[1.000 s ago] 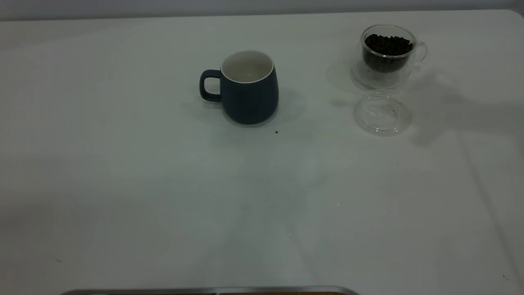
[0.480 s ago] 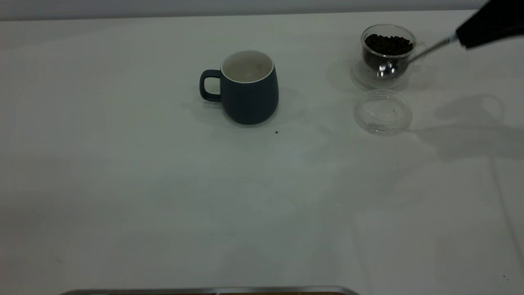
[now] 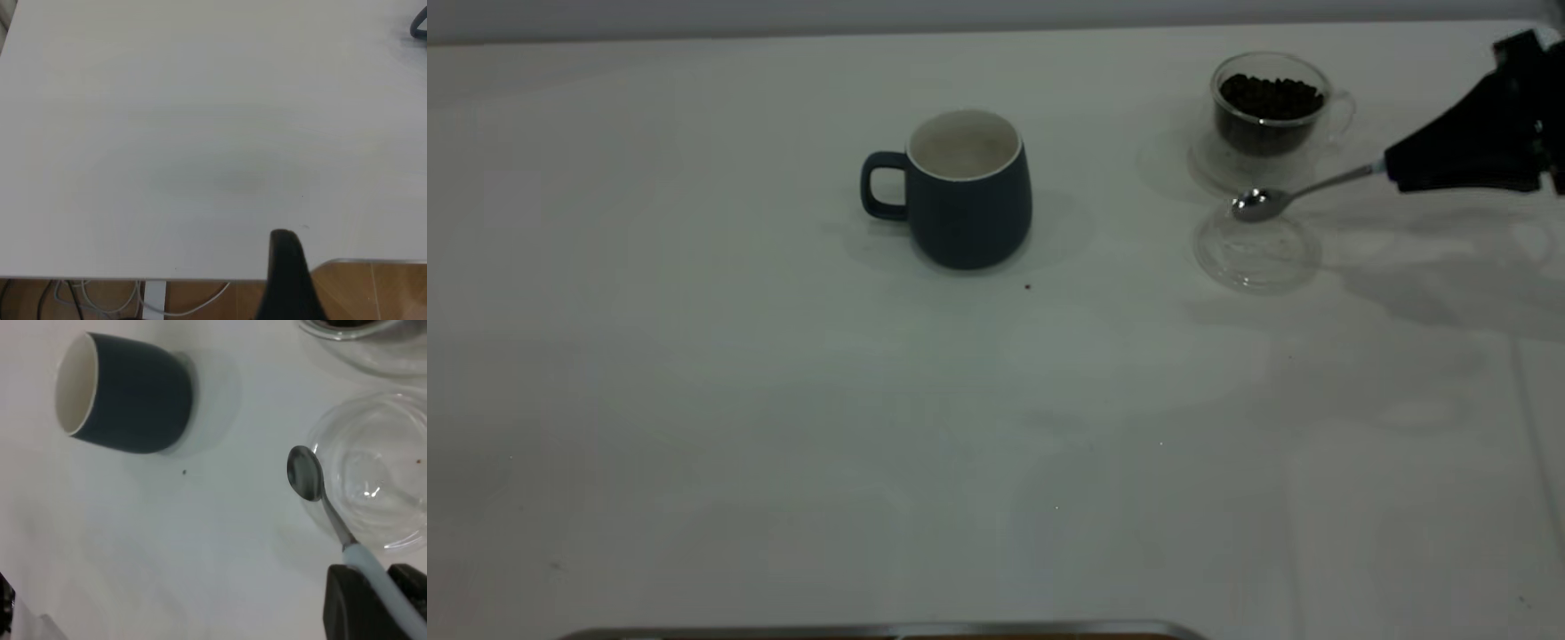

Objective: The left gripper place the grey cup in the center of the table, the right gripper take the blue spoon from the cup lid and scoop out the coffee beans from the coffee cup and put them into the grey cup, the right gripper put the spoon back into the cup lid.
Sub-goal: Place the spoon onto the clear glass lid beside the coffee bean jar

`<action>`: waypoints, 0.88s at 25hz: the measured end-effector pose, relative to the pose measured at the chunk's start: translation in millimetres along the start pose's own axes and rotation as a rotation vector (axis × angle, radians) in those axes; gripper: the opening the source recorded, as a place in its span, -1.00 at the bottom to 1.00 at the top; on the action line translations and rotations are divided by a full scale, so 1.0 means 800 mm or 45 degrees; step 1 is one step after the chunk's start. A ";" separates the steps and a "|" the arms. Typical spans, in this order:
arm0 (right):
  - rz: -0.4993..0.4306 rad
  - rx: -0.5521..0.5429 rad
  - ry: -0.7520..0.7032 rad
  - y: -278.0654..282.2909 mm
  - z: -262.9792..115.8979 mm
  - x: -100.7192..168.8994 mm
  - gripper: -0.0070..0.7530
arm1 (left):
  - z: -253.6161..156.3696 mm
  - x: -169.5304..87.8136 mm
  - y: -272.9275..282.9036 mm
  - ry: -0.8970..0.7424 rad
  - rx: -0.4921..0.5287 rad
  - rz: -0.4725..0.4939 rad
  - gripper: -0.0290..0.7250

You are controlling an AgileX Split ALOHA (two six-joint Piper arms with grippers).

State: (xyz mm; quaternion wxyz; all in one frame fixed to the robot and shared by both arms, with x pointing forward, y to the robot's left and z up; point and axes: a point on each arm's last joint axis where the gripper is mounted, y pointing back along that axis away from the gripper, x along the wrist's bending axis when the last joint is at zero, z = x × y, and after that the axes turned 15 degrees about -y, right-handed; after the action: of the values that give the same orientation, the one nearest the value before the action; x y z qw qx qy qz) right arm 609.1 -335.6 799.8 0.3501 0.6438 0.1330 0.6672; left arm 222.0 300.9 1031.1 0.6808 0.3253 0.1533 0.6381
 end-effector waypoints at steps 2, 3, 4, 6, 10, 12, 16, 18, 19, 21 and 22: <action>0.010 -0.012 -0.027 -0.008 -0.002 -0.009 -0.72 | 0.000 0.000 0.000 0.001 0.000 0.000 0.64; 0.014 -0.025 -0.043 -0.011 -0.003 -0.012 -0.72 | 0.000 0.000 0.000 0.001 0.000 0.000 0.64; 0.020 -0.039 -0.058 -0.013 -0.002 -0.014 -0.72 | 0.000 0.000 0.000 0.001 0.000 0.000 0.64; 0.027 -0.061 -0.091 -0.017 -0.002 -0.019 -0.72 | 0.000 0.000 0.000 0.001 0.000 0.000 0.64; 0.009 -0.075 -0.114 -0.021 -0.002 -0.025 -0.72 | 0.000 0.000 0.000 0.001 0.000 0.000 0.64; -0.012 -0.082 -0.111 -0.021 -0.002 -0.027 -0.72 | 0.000 0.000 0.000 0.001 0.000 0.000 0.64; -0.022 -0.084 -0.110 -0.021 -0.001 -0.028 -0.72 | 0.000 0.000 0.000 0.001 0.000 0.000 0.64; -0.028 -0.087 -0.109 -0.020 -0.001 -0.028 -0.72 | 0.000 0.000 0.000 0.001 0.000 0.000 0.64; -0.033 -0.088 -0.109 -0.020 -0.001 -0.029 -0.72 | 0.000 0.000 0.000 0.001 0.000 0.000 0.64; -0.044 -0.092 -0.108 -0.020 0.000 -0.030 -0.72 | 0.000 0.000 0.000 0.001 0.000 0.000 0.64; -0.044 -0.092 -0.108 -0.020 0.000 -0.030 -0.72 | 0.000 0.000 0.000 0.001 0.000 0.000 0.64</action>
State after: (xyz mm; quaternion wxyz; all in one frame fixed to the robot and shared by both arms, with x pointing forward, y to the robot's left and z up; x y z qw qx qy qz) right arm 611.8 -339.0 771.2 0.3899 0.6561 0.1050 0.6375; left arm 222.0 300.9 1031.1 0.6808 0.3250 0.1536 0.6382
